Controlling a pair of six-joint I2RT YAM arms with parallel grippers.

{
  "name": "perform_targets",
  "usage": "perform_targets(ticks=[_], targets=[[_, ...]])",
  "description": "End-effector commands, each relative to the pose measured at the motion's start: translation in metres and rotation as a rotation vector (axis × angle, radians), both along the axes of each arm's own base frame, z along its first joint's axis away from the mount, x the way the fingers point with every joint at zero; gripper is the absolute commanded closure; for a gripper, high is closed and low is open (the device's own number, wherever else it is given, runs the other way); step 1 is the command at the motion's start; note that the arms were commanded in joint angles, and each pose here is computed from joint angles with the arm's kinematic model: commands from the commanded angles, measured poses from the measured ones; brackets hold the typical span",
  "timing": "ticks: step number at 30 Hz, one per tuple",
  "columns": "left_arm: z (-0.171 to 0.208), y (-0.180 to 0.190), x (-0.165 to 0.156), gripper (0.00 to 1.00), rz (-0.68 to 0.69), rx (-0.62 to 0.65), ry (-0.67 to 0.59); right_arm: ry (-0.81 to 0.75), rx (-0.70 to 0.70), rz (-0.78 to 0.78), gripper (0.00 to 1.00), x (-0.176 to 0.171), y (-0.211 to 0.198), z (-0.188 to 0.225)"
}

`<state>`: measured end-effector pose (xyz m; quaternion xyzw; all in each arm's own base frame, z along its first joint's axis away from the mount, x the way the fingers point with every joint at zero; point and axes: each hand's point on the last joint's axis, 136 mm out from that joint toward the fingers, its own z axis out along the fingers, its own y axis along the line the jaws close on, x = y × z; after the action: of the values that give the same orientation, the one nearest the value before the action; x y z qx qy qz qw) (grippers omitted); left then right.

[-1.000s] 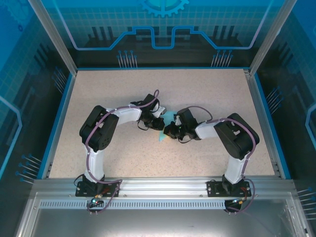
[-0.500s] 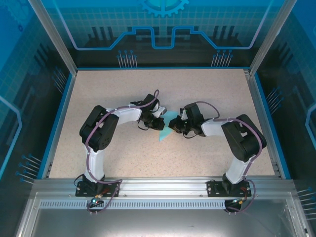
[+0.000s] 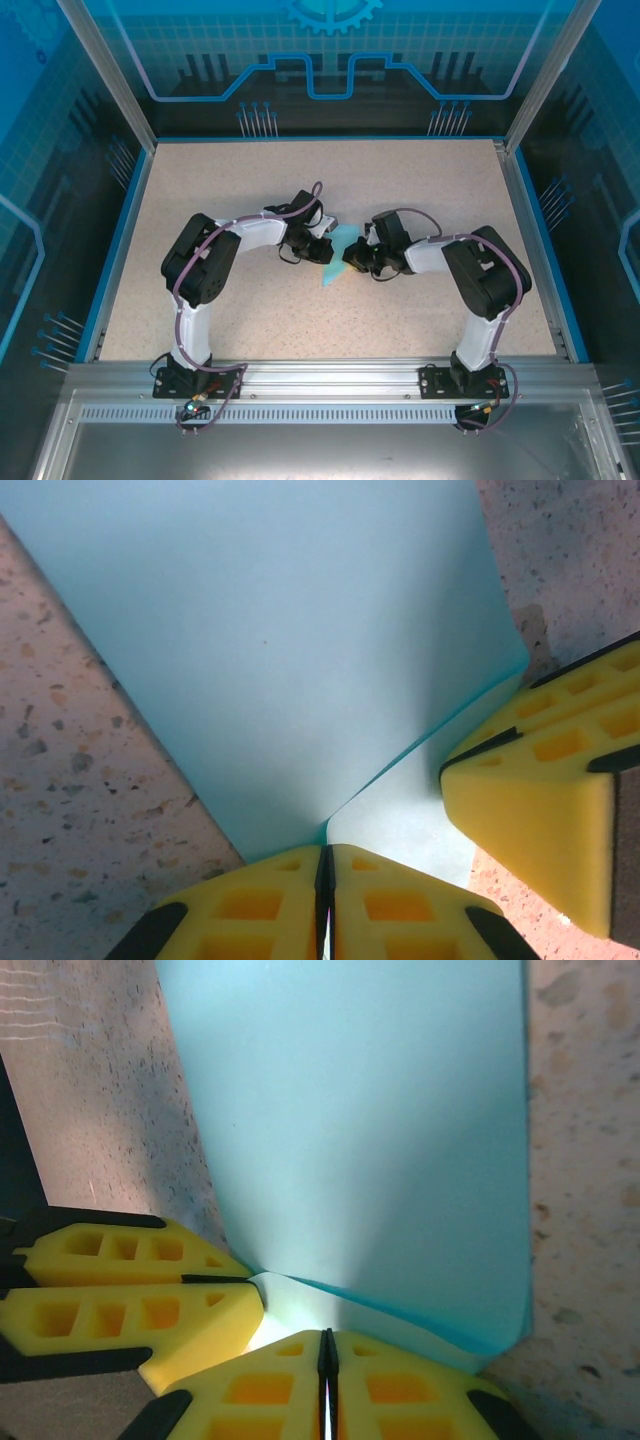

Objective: Fold a paper plane with a square sheet of paper (pick it up from the middle)
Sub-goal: Third fold the triangle at the center of the table.

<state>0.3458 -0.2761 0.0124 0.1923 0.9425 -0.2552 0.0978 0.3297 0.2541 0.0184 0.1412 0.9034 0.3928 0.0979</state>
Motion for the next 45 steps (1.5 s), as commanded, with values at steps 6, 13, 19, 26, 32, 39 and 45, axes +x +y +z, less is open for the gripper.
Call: perform_targets(ticks=[6,13,19,26,32,39,45], targets=[[-0.036,0.017,-0.018,0.88,-0.009,0.096,0.093,-0.031,0.016,-0.008,0.88,0.016,-0.013,0.017],[-0.036,0.017,-0.019,0.89,-0.007,0.100,0.097,0.014,-0.040,-0.020,0.89,0.015,-0.022,-0.009],[-0.036,0.018,-0.018,0.89,-0.008,0.102,0.094,0.010,-0.035,-0.022,0.89,0.016,-0.023,-0.001],[-0.037,0.018,-0.019,0.89,-0.007,0.102,0.096,-0.045,-0.012,-0.036,0.87,0.031,-0.033,0.024],[-0.037,0.018,-0.019,0.88,-0.008,0.102,0.095,-0.018,0.003,-0.028,0.87,0.031,-0.031,0.012],[-0.038,0.018,-0.019,0.88,-0.008,0.103,0.096,0.030,-0.028,-0.029,0.87,0.025,-0.031,-0.008],[-0.037,0.018,-0.020,0.88,-0.008,0.103,0.097,0.052,-0.072,-0.033,0.88,0.019,-0.038,-0.014]])
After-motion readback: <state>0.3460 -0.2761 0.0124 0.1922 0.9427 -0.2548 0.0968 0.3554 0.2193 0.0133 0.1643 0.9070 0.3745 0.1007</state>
